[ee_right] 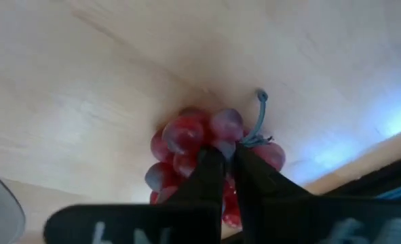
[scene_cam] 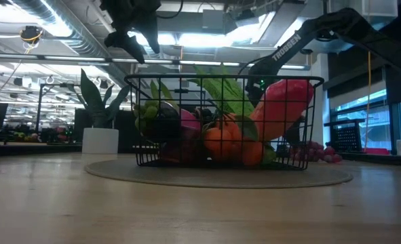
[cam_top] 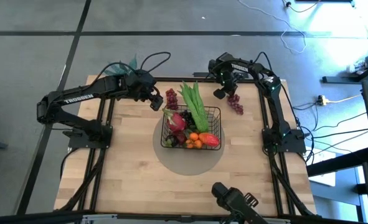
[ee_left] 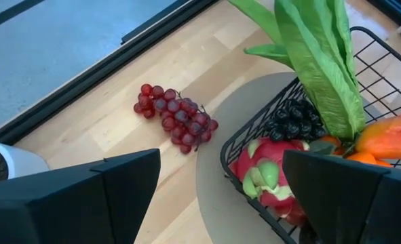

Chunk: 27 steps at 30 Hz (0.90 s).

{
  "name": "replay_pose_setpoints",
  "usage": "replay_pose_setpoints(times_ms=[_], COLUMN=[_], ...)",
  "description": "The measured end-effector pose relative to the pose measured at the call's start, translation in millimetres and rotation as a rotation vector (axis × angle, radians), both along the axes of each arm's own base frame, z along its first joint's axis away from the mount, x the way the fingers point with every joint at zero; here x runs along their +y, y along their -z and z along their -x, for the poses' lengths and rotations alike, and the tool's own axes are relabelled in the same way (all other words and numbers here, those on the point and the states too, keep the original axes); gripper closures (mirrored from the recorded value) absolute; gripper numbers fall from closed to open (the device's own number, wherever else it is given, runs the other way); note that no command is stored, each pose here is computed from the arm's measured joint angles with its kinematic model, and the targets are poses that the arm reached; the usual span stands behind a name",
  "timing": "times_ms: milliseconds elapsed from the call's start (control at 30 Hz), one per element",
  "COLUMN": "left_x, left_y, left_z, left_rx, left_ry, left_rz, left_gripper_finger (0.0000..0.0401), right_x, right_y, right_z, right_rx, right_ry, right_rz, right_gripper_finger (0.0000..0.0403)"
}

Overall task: Build produce basket
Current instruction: Put the right red grapes into the black wire basket

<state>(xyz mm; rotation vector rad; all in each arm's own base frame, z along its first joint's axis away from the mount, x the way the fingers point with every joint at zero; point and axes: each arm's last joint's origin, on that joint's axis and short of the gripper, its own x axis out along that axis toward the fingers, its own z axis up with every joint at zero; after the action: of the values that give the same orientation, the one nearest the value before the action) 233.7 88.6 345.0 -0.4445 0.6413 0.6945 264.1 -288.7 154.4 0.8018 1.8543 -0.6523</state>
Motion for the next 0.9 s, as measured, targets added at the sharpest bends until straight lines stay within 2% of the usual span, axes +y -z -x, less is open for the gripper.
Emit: replay_pose_setpoints(times_ms=[267, 367, 633, 900], left_x=[0, 0, 0, 0], left_y=[0, 0, 0, 0], left_z=[0, 0, 0, 0], left_rx=[0.012, 0.012, 0.011, 0.012], left_ry=[0.018, 0.018, 0.018, 0.019], left_rz=[-0.016, -0.016, -0.016, -0.017], left_gripper_finger=[0.0103, 0.0103, 0.0103, 0.0103], right_x=[7, 13, 33, 60], right_y=[-1, -9, -50, -105], right_z=[-6, -10, -13, -5], right_rx=[-0.040, -0.050, -0.101, -0.111], right_ry=[-0.095, -0.127, -0.148, -0.119], right_rz=[-0.051, -0.049, 0.022, 0.177], right_gripper_finger=[0.0400, 0.0401, 0.0403, 0.0403])
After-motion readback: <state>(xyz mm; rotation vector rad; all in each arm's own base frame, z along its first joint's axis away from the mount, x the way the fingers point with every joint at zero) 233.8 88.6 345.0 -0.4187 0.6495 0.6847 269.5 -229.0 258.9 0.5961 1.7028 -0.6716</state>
